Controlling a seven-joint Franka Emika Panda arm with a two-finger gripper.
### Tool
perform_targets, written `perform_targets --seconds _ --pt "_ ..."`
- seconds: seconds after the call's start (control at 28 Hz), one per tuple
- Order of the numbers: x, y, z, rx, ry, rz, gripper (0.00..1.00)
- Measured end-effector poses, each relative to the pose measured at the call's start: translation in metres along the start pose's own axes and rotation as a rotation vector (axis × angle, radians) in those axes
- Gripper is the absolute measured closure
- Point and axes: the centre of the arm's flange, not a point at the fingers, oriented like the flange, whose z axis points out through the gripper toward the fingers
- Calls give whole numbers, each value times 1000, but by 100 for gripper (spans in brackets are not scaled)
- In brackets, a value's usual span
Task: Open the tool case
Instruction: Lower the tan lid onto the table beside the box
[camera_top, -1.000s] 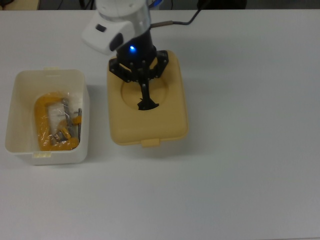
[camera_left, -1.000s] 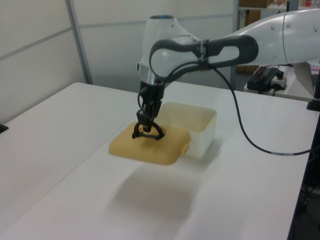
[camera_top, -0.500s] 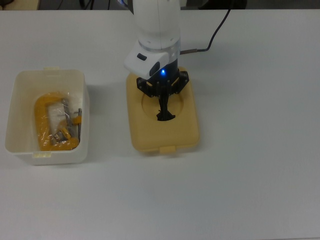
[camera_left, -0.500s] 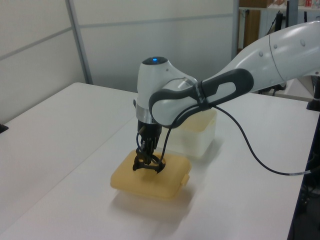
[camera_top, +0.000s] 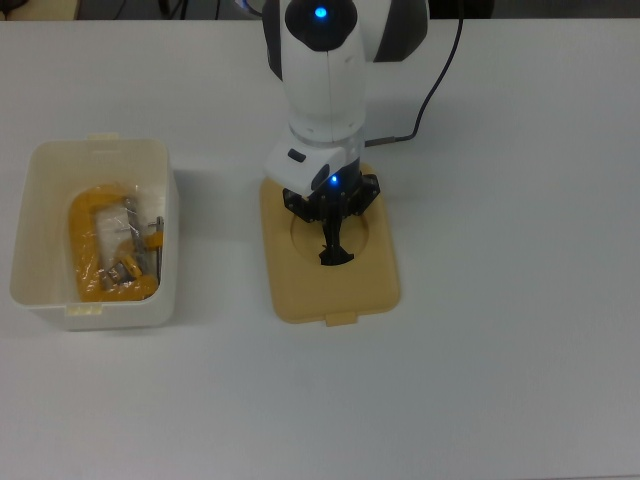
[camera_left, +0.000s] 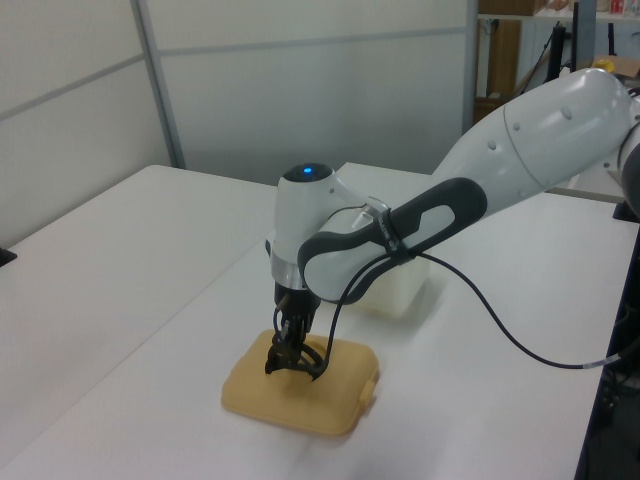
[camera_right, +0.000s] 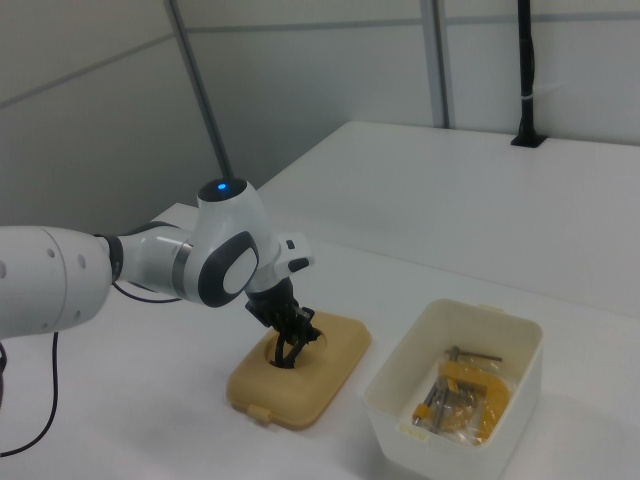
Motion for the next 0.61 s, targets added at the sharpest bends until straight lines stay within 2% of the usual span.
perform_targets --seconds 0.21,0.43,0.54,0.61 --pt "1 -4 5 -32 4 -7 93" --pt "1 -5 5 -40 5 -7 93" --pt "1 -4 5 -41 6 -2 85" --pt "2 -3 4 -41 7 1 76"
